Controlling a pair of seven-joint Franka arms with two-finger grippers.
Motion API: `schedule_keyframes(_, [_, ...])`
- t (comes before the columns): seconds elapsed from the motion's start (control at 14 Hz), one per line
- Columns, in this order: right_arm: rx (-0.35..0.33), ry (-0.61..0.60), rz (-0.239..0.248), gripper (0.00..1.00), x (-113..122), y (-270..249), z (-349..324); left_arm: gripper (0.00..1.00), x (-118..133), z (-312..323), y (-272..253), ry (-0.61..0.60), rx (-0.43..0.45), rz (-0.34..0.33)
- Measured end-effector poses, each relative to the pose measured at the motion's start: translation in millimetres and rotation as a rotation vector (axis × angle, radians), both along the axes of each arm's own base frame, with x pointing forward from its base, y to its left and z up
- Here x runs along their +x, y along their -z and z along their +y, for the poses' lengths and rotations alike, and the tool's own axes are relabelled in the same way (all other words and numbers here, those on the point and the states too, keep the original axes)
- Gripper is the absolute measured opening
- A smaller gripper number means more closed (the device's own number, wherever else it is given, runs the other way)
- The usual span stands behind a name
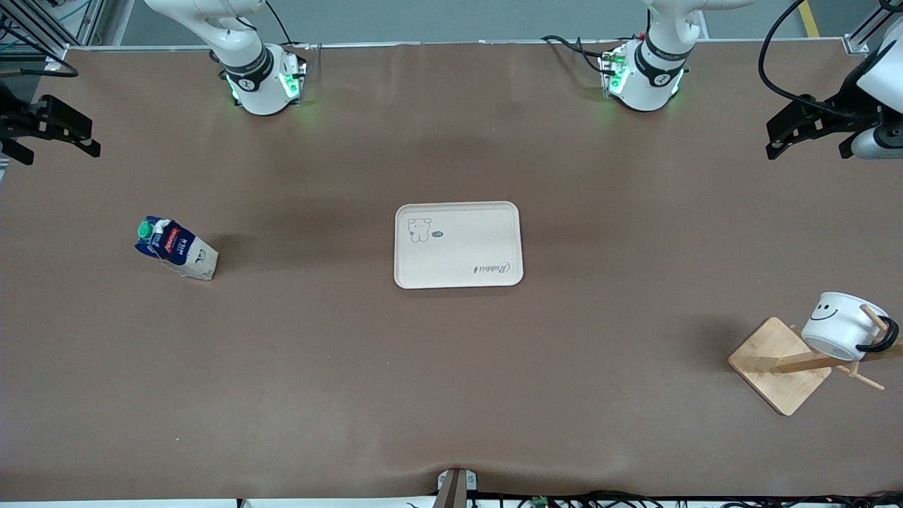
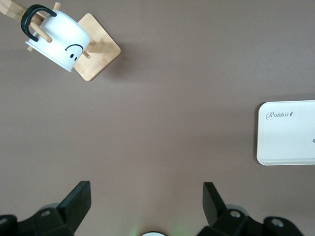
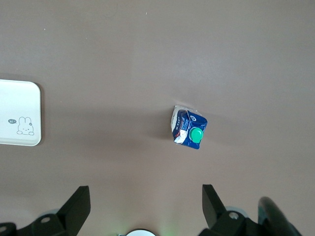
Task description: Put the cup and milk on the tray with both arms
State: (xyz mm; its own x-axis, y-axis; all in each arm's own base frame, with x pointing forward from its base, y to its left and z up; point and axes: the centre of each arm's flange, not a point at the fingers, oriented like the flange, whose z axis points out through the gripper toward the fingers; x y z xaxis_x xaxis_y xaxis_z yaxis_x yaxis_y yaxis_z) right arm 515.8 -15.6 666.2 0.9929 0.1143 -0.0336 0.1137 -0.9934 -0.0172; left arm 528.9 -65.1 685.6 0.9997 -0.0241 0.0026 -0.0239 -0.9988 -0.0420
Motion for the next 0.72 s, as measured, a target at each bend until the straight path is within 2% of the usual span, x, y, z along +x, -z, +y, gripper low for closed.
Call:
schedule_keyframes(0.36, [0.0, 0.0, 0.0, 1.0, 0, 0, 0, 1.0, -5, 14, -10, -0.028, 0.0, -0.003])
schedule_keyframes(0.72, [0.0, 0.001, 0.0, 1.0, 0, 0, -1, 1.0, -2, 83, -18, -0.138, -0.01, -0.037])
